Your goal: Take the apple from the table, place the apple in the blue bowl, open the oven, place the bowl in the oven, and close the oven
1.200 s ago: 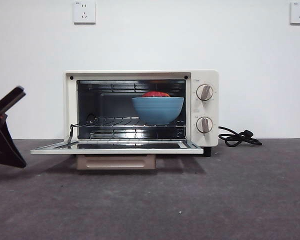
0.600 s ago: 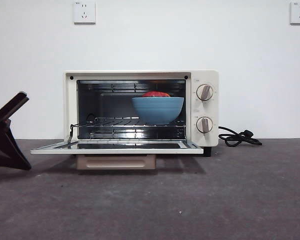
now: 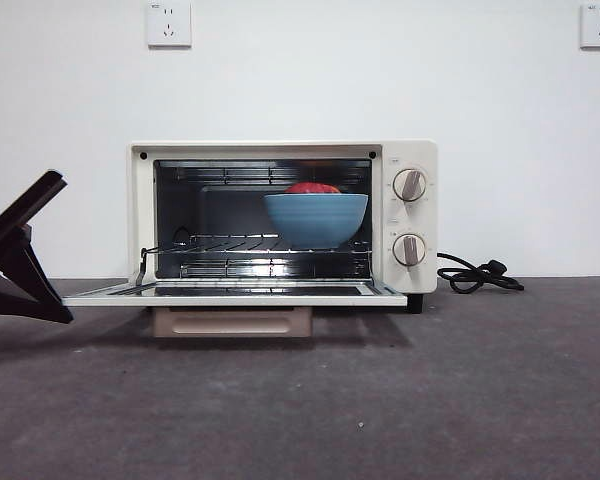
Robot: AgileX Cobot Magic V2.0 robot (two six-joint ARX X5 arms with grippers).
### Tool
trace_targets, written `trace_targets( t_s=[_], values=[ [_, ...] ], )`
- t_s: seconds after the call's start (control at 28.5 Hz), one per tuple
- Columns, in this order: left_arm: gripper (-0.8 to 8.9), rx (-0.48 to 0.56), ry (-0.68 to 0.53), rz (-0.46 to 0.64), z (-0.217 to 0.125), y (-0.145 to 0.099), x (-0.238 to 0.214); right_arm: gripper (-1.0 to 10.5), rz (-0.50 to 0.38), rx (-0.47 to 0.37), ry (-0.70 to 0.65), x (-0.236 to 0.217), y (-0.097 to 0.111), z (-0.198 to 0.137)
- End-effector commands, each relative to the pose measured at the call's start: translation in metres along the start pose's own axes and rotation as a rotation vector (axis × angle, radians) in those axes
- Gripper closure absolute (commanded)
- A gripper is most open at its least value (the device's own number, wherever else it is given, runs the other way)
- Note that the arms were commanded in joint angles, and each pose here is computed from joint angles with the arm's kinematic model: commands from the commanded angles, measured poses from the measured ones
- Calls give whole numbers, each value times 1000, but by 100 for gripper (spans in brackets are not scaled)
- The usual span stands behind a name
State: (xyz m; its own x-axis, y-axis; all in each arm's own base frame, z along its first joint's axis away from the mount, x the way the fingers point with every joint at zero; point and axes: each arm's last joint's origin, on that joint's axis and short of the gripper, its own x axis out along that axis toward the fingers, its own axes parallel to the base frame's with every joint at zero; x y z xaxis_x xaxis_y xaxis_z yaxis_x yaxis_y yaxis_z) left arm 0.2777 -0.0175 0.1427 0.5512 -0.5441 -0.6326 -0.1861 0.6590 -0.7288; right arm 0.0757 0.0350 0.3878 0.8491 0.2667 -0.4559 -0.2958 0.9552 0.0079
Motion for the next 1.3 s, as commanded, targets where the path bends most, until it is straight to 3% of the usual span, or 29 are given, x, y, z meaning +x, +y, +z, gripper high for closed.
trace_targets(
  t_s=[0.04, 0.39, 0.95, 1.3],
  values=[
    [822, 12, 9, -28, 1, -6, 3, 958, -3, 11, 2, 1, 0, -1],
    [822, 5, -15, -89, 9, -16, 2, 958, -3, 11, 2, 1, 0, -1],
    [822, 110, -131, -227, 64, -81, -21, 958, -3, 27, 3, 1, 0, -1],
    [822, 143, -171, -255, 74, -96, -28, 958, -20, 36, 4, 2, 0, -1]
  ],
)
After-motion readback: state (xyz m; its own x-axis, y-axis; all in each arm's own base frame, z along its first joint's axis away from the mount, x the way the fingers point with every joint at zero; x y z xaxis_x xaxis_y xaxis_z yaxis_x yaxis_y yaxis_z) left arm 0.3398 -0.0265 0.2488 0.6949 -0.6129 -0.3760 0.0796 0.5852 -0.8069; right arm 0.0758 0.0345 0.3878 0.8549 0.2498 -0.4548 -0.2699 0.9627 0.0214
